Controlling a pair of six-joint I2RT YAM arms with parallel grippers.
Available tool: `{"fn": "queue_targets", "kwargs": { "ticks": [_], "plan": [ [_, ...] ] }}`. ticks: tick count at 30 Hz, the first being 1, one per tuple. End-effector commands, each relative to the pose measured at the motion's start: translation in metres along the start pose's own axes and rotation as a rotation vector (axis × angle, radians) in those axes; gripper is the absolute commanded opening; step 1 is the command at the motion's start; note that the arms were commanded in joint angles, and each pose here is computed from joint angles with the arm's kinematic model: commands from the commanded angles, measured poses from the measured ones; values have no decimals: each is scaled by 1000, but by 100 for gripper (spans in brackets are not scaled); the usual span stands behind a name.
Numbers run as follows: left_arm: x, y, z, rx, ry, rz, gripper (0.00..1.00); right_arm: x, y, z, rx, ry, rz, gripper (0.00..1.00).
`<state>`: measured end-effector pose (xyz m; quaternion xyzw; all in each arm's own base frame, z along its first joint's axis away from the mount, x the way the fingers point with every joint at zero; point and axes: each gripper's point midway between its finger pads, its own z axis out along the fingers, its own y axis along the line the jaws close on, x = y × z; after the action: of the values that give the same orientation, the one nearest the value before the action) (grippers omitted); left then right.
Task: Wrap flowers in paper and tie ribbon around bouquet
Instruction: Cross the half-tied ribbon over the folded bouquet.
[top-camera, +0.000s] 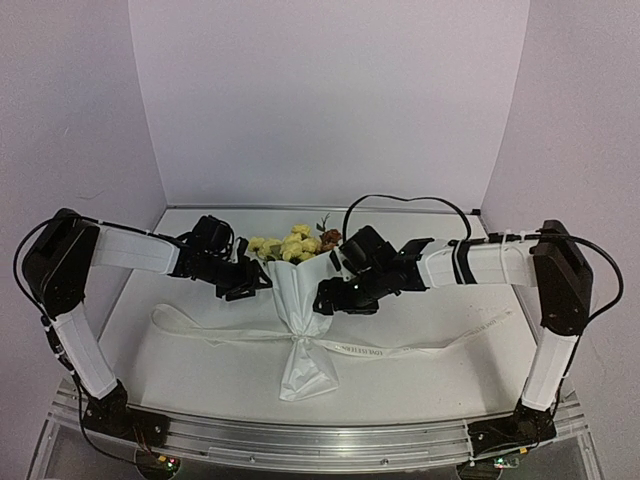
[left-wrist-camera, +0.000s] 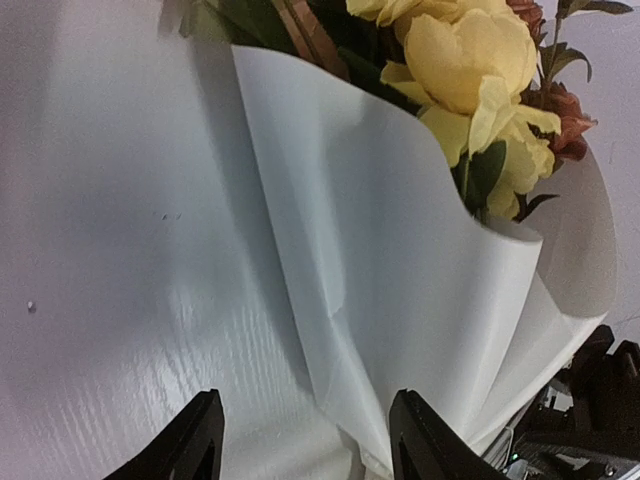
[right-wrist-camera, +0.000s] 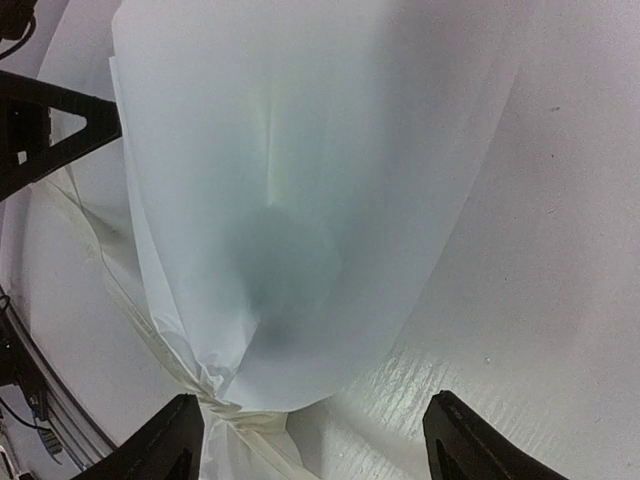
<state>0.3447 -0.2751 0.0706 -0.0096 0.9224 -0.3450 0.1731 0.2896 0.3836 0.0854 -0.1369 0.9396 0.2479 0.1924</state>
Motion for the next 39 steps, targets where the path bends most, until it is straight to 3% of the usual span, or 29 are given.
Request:
{"fn": "queue_targets", "kwargs": {
  "ticks": [1,6,19,25,39],
  "plan": [
    [-20,-19,17,48,-35,30,54,-10,16,2,-39,-26,6,76],
    [-6,-29,33,70,3,46,45,8,16,10,-41,-20,30,70],
    [38,-63,44,148,72,76,39,53,20,3,-39,-23,83,54],
    [60,-72,41,162,98,77,37,74,26,-5,-50,-26,104,53],
    [52,-81,4,128,20,104,45,85,61,-10,-117,-20,107,53]
  ]
}}
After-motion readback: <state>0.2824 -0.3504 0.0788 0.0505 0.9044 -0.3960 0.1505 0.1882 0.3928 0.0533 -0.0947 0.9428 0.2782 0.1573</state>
